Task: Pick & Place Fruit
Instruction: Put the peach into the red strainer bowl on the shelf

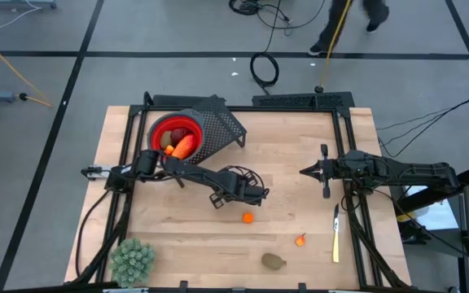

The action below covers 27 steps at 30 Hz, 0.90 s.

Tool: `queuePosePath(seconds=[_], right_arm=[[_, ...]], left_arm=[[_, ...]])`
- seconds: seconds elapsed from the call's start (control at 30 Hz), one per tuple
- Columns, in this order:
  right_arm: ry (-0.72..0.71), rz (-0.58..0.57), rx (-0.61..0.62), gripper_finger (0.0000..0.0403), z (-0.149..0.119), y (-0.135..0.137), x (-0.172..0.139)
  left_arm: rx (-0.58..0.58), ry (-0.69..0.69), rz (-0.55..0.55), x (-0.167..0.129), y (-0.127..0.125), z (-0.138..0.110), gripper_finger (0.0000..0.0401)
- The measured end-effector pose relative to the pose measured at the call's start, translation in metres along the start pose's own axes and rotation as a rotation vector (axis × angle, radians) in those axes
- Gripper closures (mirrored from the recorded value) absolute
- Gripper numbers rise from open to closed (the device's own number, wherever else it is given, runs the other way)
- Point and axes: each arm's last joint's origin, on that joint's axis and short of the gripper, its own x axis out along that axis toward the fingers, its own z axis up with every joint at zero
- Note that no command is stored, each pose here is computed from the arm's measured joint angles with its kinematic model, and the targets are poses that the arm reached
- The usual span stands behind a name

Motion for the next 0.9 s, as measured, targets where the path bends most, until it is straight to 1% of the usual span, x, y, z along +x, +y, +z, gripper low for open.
queuePosePath(seconds=[0.1, 0.17, 0.33, 0.5, 0.6, 0.73, 0.9], right_arm=[[0.000, 0.000, 0.000, 0.0403, 0.000, 0.000, 0.000], [0.000, 0.000, 0.000, 0.0403, 0.000, 0.000, 0.000], [0.000, 0.000, 0.000, 0.0403, 0.000, 0.000, 0.000], [0.000, 0.000, 0.000, 0.0403, 0.000, 0.000, 0.000], [-0.001, 0.000, 0.001, 0.0403, 0.000, 0.000, 0.000], [0.000, -0.001, 0.001, 0.0403, 0.000, 0.000, 0.000], [-0.003, -0.002, 0.007, 0.0403, 0.000, 0.000, 0.000]], left_arm=[[-0.006, 0.007, -0.007, -0.004, 0.002, -0.003, 0.0277], [-0.017, 0.029, -0.031, -0.011, 0.004, -0.006, 0.0277], [-0.033, 0.068, -0.112, -0.043, 0.013, -0.014, 0.0277], [-0.056, 0.072, -0.232, -0.078, 0.026, -0.021, 0.0277], [-0.044, 0.103, -0.280, -0.097, 0.033, -0.023, 0.0277], [0.002, 0.140, -0.331, -0.118, 0.042, -0.026, 0.0277], [0.056, 0.180, -0.436, -0.142, 0.049, -0.030, 0.0277]])
